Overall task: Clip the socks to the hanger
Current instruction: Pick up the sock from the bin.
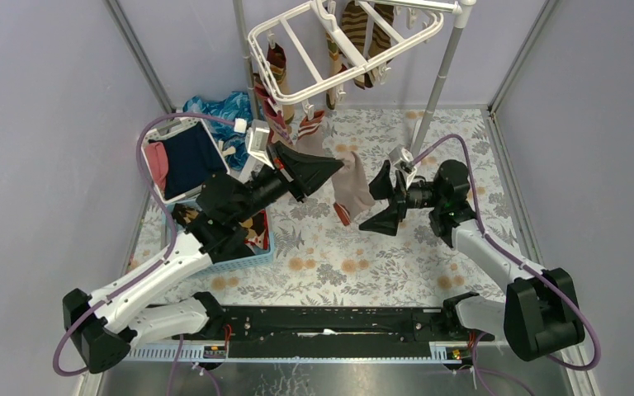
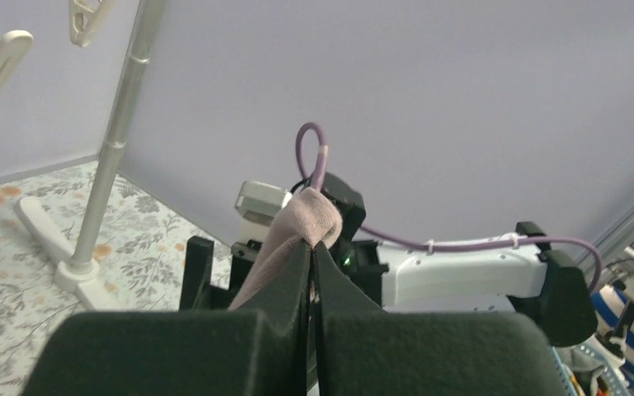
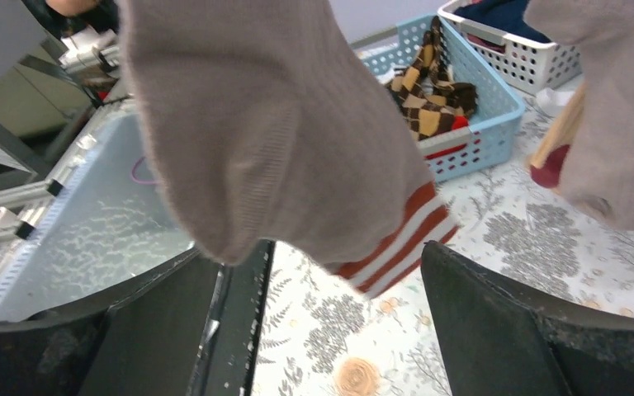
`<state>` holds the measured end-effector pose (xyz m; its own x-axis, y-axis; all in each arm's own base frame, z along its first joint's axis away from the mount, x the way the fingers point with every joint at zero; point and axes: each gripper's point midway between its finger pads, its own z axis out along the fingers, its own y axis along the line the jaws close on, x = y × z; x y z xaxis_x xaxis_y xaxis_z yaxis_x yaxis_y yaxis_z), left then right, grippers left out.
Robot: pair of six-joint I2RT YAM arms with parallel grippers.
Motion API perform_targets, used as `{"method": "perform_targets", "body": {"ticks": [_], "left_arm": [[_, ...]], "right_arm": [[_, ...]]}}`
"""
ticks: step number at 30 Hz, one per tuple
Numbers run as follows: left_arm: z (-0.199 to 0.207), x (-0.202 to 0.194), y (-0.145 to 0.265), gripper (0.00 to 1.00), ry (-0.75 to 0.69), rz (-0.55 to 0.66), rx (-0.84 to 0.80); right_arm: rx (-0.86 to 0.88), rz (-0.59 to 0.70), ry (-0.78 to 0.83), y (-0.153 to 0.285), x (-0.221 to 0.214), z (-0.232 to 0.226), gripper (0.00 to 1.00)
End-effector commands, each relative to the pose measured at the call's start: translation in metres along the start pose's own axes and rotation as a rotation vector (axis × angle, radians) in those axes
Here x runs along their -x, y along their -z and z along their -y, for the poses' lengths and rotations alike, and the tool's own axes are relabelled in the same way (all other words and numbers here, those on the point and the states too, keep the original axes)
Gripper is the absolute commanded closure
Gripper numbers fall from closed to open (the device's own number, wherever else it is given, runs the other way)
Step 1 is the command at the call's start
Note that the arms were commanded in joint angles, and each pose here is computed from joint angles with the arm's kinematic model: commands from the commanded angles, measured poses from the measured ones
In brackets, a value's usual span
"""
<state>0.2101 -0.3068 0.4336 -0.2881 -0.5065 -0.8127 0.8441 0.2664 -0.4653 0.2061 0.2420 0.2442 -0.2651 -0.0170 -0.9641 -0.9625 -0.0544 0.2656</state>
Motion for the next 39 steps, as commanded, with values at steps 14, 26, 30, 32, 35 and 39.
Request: {"method": "perform_targets", "body": {"ticks": [14, 26, 30, 32, 35, 39], "left_arm": [[0.012, 0.011, -0.025, 1.00, 0.004, 0.241, 0.102], [-0.021, 0.008, 0.022, 0.91, -0.099, 0.275, 0.263], [-0.035, -0.016, 0.058, 0.65, -0.176, 0.190, 0.302], [-0.039, -0.031, 0.080, 0.50, -0.209, 0.141, 0.302], [-0.033, -0.046, 0.112, 0.40, -0.260, 0.097, 0.238], [-0.023, -0.072, 0.134, 0.36, -0.225, 0.078, 0.128]], "right_arm": [[-0.074, 0.164, -0.030, -0.014, 0.044, 0.001, 0.16], [0.076, 0.035, -0.032, -0.013, 0.043, -0.022, 1.00], [0.119, -0.005, 0.020, 0.001, 0.050, -0.032, 1.00], [0.104, -0.023, 0.011, 0.008, 0.049, -0.029, 1.00], [0.003, -0.111, 0.073, 0.015, 0.027, -0.017, 1.00], [-0.039, -0.212, -0.066, 0.024, 0.002, -0.024, 1.00]]}}
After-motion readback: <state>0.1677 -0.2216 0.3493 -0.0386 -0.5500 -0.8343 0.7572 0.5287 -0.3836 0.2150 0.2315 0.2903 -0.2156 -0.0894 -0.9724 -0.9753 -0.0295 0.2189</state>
